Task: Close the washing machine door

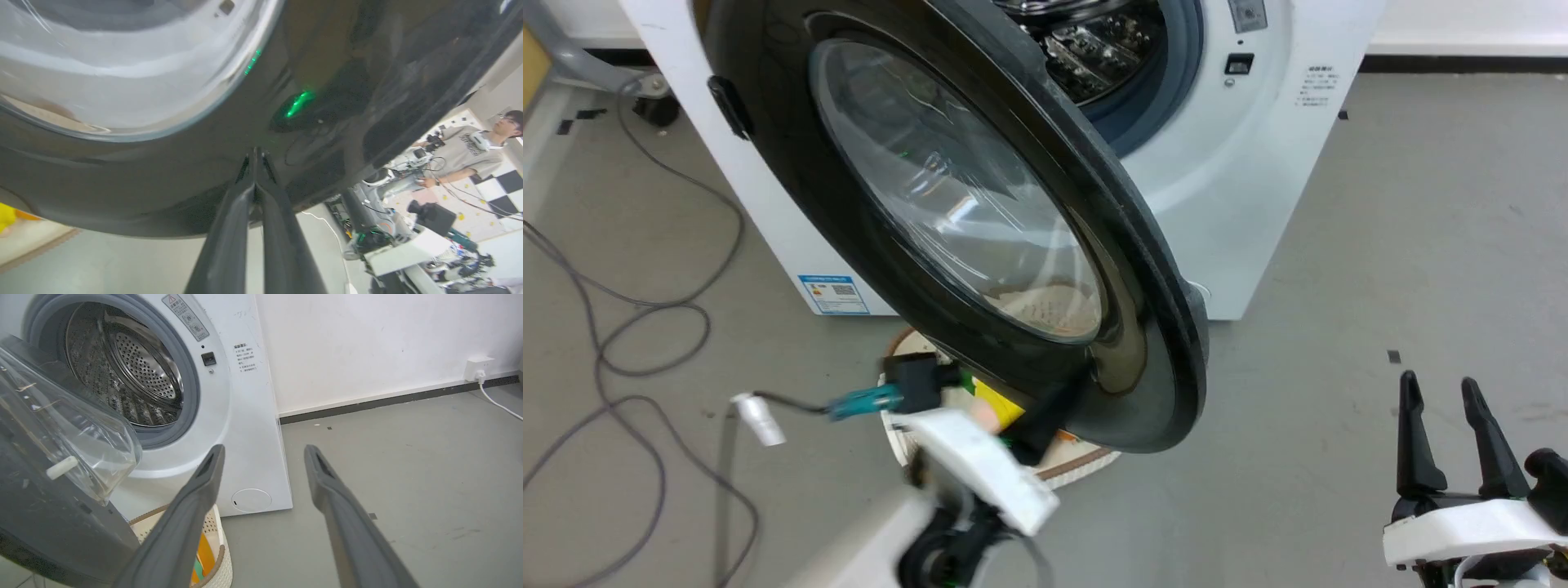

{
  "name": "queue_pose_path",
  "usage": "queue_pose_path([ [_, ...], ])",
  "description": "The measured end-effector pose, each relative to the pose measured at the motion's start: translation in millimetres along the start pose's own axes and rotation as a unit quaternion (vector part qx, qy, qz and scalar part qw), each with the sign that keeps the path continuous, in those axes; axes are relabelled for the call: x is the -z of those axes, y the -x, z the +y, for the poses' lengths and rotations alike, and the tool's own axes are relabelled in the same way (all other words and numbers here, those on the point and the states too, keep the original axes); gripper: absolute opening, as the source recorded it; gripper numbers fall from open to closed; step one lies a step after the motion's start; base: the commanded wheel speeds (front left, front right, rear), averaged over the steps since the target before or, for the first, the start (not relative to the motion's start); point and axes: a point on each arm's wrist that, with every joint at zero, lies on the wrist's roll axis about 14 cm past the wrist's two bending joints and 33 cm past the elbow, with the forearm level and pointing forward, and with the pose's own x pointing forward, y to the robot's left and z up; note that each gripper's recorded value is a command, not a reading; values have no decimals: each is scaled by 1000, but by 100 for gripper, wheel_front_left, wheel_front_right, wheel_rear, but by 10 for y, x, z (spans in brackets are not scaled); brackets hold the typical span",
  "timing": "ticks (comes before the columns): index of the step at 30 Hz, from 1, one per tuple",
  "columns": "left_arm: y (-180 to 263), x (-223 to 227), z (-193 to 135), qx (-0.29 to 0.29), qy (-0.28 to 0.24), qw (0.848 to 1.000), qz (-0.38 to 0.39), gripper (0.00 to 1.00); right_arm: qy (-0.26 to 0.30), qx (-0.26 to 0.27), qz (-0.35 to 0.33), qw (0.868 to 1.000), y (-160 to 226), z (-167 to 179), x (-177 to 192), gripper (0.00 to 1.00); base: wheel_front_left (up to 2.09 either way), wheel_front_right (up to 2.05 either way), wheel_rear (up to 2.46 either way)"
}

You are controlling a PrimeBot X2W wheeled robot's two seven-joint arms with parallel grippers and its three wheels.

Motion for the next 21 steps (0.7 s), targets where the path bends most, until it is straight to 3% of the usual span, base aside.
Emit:
queue_pose_path([
  [4,203,-310,317,-45,-101,992,-58,0,-4,-21,-29,999,-36,142,-183,100,0,0,0],
  [7,344,-546,467,-79,-177,977,-86,0,-4,-32,-58,998,-66,215,-370,100,0,0,0],
  [10,497,-961,529,-129,-254,949,-136,0,-3,-37,-90,995,-90,249,-578,100,0,0,0],
  [13,731,-1590,376,-170,-332,899,-231,0,-2,-45,-124,991,-107,305,-796,100,0,0,0],
  [14,838,-1731,330,-185,-353,880,-257,36,-2,-48,-136,990,-111,328,-871,100,0,0,0],
  [15,951,-1828,311,-203,-377,861,-275,100,-5,-54,-146,988,-114,369,-939,100,0,0,0],
  [21,1547,-1975,315,-294,-460,774,-322,100,-23,-105,-221,969,-134,727,-1428,100,0,0,0],
])
